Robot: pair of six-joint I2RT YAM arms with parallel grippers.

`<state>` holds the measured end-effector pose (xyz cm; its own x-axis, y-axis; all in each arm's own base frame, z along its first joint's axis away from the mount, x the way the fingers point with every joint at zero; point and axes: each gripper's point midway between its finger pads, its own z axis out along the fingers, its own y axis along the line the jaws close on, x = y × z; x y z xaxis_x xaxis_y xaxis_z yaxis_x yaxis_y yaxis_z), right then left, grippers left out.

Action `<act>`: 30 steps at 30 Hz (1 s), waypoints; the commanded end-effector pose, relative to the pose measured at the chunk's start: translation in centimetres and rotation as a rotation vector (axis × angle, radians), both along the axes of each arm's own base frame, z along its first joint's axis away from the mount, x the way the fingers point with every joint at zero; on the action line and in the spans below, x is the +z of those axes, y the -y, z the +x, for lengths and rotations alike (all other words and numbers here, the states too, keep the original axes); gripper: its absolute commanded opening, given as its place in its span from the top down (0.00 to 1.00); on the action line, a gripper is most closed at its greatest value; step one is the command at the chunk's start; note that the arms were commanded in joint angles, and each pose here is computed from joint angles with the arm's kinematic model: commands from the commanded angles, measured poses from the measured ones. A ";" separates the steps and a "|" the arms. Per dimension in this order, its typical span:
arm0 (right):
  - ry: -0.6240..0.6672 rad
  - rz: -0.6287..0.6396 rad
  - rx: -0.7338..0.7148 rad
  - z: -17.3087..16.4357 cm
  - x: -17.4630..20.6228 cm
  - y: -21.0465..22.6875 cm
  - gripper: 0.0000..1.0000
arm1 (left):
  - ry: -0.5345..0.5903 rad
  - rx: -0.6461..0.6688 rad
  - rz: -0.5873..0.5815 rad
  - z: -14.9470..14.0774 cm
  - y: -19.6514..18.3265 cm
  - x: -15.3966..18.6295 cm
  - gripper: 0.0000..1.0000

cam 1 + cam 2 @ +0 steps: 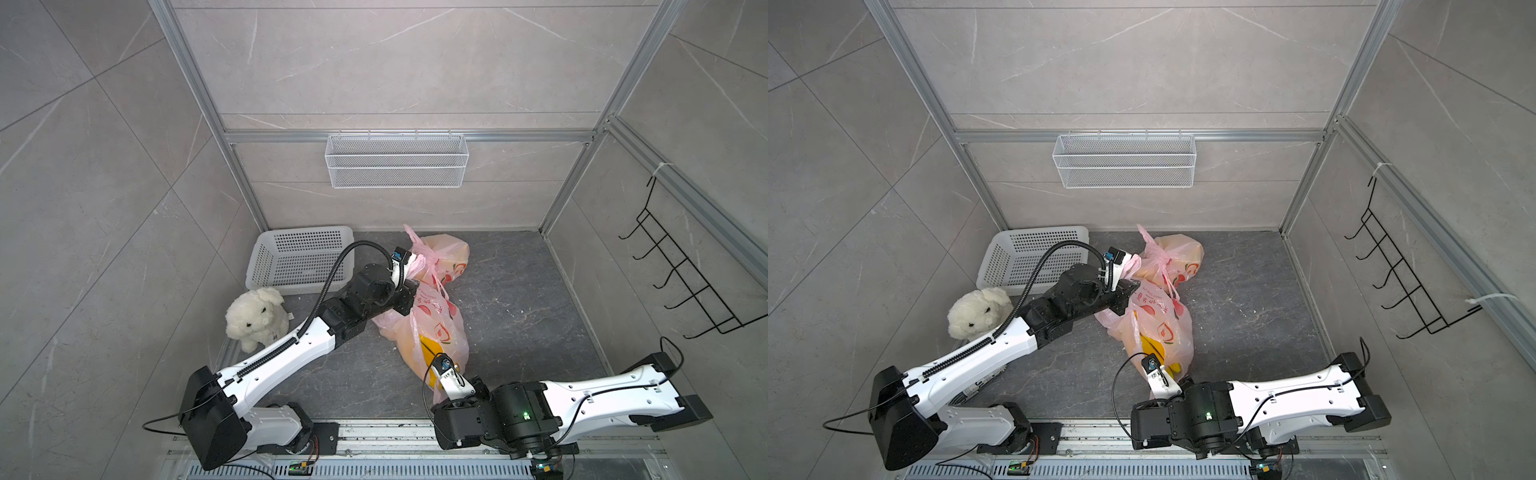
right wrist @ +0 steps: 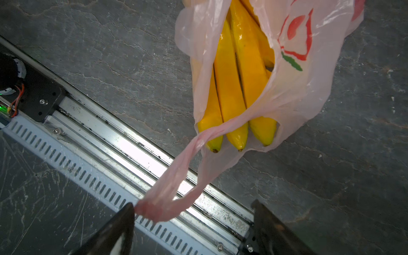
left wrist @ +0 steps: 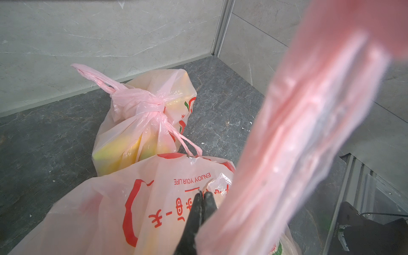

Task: Place the banana into a plastic bag & tie a knot
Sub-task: Adjust the plastic bag at the center of the board.

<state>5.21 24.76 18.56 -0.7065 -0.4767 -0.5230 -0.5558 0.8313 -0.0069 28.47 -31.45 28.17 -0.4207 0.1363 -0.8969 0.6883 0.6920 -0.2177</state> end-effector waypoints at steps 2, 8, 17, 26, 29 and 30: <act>0.026 0.068 -0.009 0.1 1.6 -1.0 0.13 | 0.035 0.014 -0.054 0.1 -0.3 2.5 1.00; 0.022 -0.016 -0.046 0.1 -0.4 -0.6 0.17 | 0.040 0.020 -0.053 0.1 -0.5 2.5 1.00; -0.001 -0.071 -0.089 0.0 -1.6 1.6 0.56 | 0.041 0.022 -0.046 0.1 -0.7 2.6 1.00; 0.059 -0.067 -0.054 0.9 1.9 2.7 0.98 | 0.034 0.060 -0.019 0.4 -1.5 2.5 1.00; 0.158 -0.057 -0.048 2.5 6.2 4.1 1.00 | 0.022 0.110 0.008 0.9 -2.4 2.4 1.00; 0.190 -0.046 -0.045 3.0 7.9 4.6 1.00 | 0.021 0.129 0.009 1.1 -2.7 2.5 1.00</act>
<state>6.26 22.70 21.85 -0.6993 -0.4594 -0.5476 -0.5046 0.8599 -0.0770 29.00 -30.10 27.17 -0.4494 0.1593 -0.8790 0.6420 0.7418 -0.1938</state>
